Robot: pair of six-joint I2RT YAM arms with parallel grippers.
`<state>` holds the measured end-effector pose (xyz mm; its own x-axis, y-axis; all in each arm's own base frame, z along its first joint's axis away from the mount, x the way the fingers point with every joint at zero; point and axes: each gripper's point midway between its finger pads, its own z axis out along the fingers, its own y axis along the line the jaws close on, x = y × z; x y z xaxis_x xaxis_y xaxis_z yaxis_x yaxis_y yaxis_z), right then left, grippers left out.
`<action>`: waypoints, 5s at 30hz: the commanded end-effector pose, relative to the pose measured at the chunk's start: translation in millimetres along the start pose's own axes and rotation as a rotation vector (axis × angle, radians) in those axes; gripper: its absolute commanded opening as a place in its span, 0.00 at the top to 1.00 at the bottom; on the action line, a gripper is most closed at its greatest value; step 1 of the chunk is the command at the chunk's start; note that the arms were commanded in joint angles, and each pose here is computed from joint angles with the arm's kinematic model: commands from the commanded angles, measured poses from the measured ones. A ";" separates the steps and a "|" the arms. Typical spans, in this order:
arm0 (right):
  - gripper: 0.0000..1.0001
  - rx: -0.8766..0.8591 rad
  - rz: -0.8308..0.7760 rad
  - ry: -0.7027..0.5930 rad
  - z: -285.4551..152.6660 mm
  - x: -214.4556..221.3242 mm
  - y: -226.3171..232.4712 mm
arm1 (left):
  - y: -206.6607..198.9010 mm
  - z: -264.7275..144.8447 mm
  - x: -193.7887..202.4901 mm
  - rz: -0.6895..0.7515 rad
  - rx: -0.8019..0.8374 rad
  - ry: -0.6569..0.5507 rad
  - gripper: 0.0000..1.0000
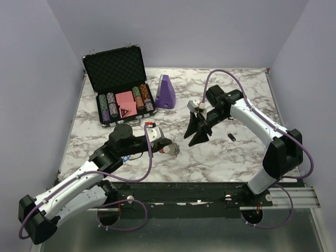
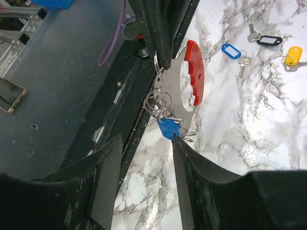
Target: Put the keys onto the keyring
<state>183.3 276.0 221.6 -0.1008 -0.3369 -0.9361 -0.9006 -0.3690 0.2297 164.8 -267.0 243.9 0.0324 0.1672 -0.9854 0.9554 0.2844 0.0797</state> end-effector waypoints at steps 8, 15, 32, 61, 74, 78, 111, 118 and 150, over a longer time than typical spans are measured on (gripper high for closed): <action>0.44 0.062 -0.035 0.055 -5.7 -1.5 -10.4 | -1.5 8.7 -9.4 0.047 -0.028 -0.048 1.00; 0.42 0.154 -0.032 0.103 -15.2 4.8 -15.5 | -5.5 10.1 -4.5 0.069 -0.027 -0.047 1.00; 0.40 0.561 0.251 0.041 -109.4 46.6 -48.2 | -20.5 7.6 -3.6 -0.011 0.025 -0.093 1.00; 0.53 1.085 0.904 0.155 -249.8 240.4 -97.0 | -28.6 -4.3 -5.5 -0.007 0.041 -0.124 1.00; 0.63 1.024 0.939 0.145 -239.7 248.9 -103.3 | -28.0 -2.5 -1.6 -0.012 0.039 -0.110 1.00; 0.64 0.999 0.947 0.143 -234.9 249.2 -100.9 | -27.0 -2.7 -1.5 -0.012 0.035 -0.108 1.00; 0.68 0.918 0.973 0.152 -218.2 250.9 -90.2 | -27.1 -2.6 -0.4 -0.015 0.034 -0.101 1.00; 0.72 0.910 0.977 0.156 -216.2 251.1 -89.1 | -27.1 -3.1 -1.2 -0.014 0.034 -0.104 1.00; 0.73 0.930 0.994 0.186 -217.0 257.3 -93.8 | -26.0 -3.2 0.0 -0.014 0.028 -0.099 1.00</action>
<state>329.6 36.7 21.2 -0.8674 -0.2473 -0.4318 -0.4458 0.7715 0.4539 139.6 -270.2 228.6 0.0118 0.0971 -0.9952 0.9634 0.2654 0.0374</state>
